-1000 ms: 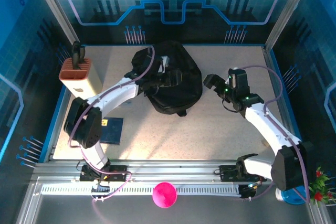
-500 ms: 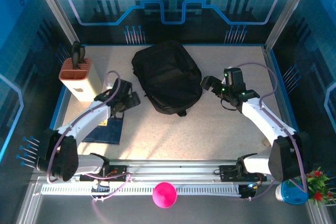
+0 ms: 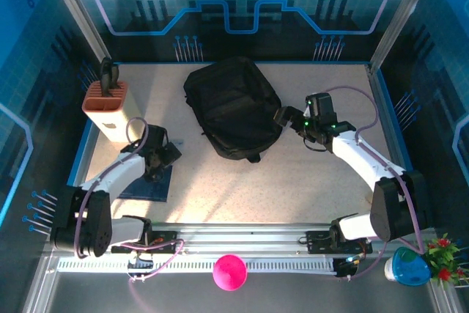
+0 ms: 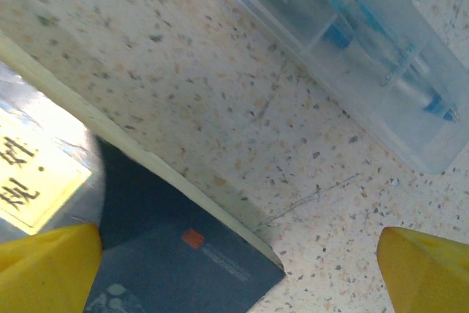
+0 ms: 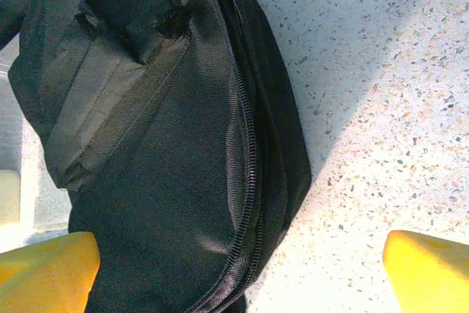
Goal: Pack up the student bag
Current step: Move the book to the bottom-center of the table, then pick up the book from the bottom-center of the table, then pass the book.
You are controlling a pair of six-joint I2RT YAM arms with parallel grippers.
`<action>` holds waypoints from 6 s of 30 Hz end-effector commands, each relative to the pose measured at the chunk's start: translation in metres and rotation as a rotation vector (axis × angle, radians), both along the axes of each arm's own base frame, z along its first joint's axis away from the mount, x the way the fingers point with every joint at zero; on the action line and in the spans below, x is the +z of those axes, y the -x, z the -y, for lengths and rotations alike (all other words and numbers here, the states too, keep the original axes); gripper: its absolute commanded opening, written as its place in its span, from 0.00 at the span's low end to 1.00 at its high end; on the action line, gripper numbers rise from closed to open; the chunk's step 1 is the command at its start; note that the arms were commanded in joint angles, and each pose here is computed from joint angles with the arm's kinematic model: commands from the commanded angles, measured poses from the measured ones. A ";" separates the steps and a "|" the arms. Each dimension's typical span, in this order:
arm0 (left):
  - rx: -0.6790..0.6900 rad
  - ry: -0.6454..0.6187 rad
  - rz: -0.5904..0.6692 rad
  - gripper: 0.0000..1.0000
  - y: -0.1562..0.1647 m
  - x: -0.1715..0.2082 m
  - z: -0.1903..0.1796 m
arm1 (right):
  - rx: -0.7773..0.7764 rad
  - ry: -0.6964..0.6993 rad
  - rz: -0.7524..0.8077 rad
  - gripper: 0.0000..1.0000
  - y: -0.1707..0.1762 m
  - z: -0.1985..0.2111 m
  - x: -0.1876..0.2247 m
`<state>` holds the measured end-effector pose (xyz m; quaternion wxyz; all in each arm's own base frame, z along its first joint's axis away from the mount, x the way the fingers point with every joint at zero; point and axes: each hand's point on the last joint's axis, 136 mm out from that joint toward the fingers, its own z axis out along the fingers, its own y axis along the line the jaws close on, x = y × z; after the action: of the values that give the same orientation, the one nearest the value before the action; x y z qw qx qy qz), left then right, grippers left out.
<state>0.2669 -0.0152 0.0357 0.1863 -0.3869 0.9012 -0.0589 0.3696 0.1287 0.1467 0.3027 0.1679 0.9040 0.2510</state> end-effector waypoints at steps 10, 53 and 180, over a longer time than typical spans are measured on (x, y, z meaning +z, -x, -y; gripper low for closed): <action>-0.131 0.183 -0.043 0.92 0.012 -0.012 0.102 | 0.025 -0.024 0.022 1.00 -0.016 -0.017 0.012; 0.060 0.171 -0.082 0.75 0.075 0.001 0.031 | 0.940 0.341 -0.012 0.71 0.059 -0.296 -0.046; -0.226 0.936 0.851 0.07 -0.159 0.248 0.215 | 0.138 -0.895 0.075 0.70 -0.026 -0.140 0.086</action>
<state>0.4238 -0.2195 0.2433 0.3181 -0.3036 0.6949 -0.5689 0.3893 0.2556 0.2045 0.2063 0.2355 0.7328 0.6041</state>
